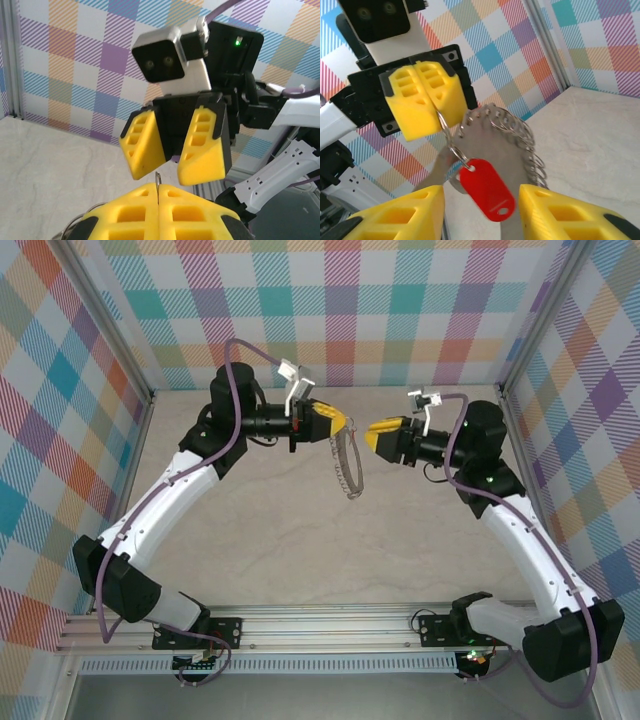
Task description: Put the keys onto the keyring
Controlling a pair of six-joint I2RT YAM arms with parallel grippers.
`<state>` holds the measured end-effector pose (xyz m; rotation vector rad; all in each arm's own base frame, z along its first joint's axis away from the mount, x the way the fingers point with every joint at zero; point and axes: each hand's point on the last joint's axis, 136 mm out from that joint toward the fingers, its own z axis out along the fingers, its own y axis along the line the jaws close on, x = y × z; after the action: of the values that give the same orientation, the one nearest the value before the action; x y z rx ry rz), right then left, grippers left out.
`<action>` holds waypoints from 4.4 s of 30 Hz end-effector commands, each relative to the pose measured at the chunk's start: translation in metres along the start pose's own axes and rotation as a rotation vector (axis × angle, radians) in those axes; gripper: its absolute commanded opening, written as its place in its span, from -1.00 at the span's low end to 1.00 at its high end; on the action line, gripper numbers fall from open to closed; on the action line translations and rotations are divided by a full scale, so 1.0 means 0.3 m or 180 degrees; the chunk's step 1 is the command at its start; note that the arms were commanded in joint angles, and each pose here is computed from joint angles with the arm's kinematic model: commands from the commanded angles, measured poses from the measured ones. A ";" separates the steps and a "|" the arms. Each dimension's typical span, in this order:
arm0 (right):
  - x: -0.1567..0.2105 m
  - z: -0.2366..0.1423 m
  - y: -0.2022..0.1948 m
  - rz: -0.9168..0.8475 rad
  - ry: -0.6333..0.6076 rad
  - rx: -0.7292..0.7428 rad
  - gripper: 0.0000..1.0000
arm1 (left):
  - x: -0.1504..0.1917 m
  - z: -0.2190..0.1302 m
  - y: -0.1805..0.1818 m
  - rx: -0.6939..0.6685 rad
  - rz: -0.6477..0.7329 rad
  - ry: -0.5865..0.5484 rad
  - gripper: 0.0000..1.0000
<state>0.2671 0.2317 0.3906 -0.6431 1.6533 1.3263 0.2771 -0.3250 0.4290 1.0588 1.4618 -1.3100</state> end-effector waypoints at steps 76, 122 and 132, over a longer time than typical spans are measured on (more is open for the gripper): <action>0.062 0.203 0.075 0.0005 0.0033 -0.0154 -0.96 | -0.056 -0.052 -0.015 -0.0253 -0.0143 -0.0680 -1.00; -0.144 0.168 0.061 0.0121 -0.0596 -0.0017 -0.18 | -0.062 -0.077 0.031 -0.0418 -0.0389 -0.1046 -1.00; -0.118 0.176 0.050 0.0163 -0.0534 -0.0042 -0.55 | -0.059 -0.069 0.040 -0.0413 -0.0405 -0.1034 -1.00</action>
<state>0.2938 0.2834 0.4097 -0.4566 1.6022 1.3761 0.2984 -0.3038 0.4188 0.6160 1.4604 -1.3763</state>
